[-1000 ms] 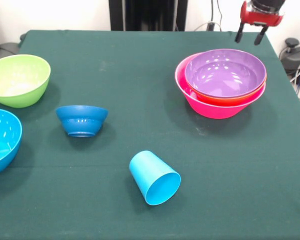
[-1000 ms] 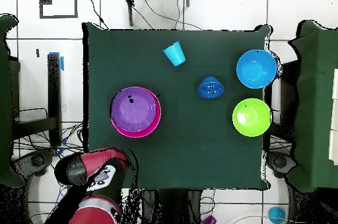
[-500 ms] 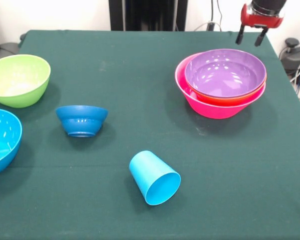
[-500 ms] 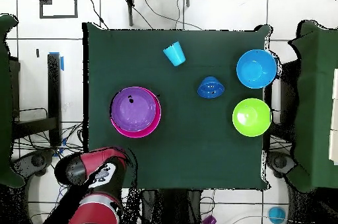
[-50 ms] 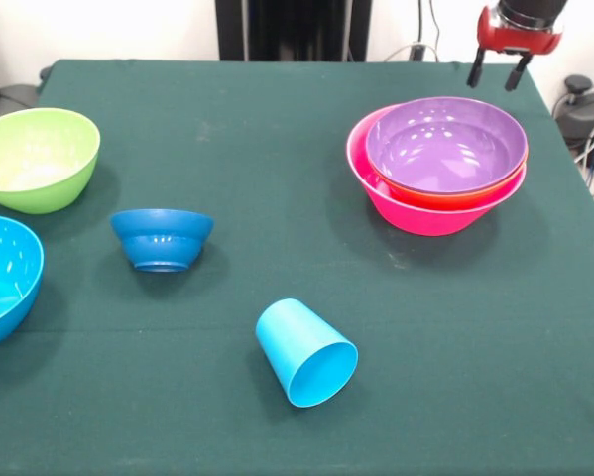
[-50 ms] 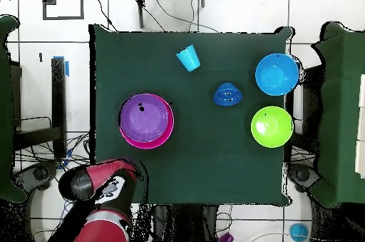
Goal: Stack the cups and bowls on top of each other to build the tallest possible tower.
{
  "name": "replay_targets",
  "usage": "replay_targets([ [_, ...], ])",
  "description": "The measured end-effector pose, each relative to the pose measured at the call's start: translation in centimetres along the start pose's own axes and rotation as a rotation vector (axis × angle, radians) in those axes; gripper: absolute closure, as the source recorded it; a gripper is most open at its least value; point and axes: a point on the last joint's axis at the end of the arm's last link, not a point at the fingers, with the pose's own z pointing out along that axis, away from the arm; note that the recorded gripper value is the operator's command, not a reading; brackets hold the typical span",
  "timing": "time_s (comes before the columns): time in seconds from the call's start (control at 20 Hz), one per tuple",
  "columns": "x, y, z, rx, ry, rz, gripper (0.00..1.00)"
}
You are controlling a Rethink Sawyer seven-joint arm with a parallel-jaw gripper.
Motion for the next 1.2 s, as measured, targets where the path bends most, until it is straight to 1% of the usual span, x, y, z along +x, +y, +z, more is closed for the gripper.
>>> replay_targets([
  [0.3, -1.5, -0.5, -1.2, -0.009, 0.0, 0.023, 0.0],
  [0.5, -3.0, -1.0, -1.8, -0.018, 0.005, 0.043, 0.0],
  [0.55, -3.9, -1.0, -2.1, -0.023, 0.011, 0.05, 0.0],
  [0.6, -4.1, -0.9, -2.2, -0.025, 0.014, 0.052, 0.0],
  [0.9, -5.6, -0.6, -2.9, -0.038, 0.023, 0.058, 0.0],
  [1.2, -6.1, -0.4, -3.0, -0.05, 0.023, 0.062, 0.0],
])
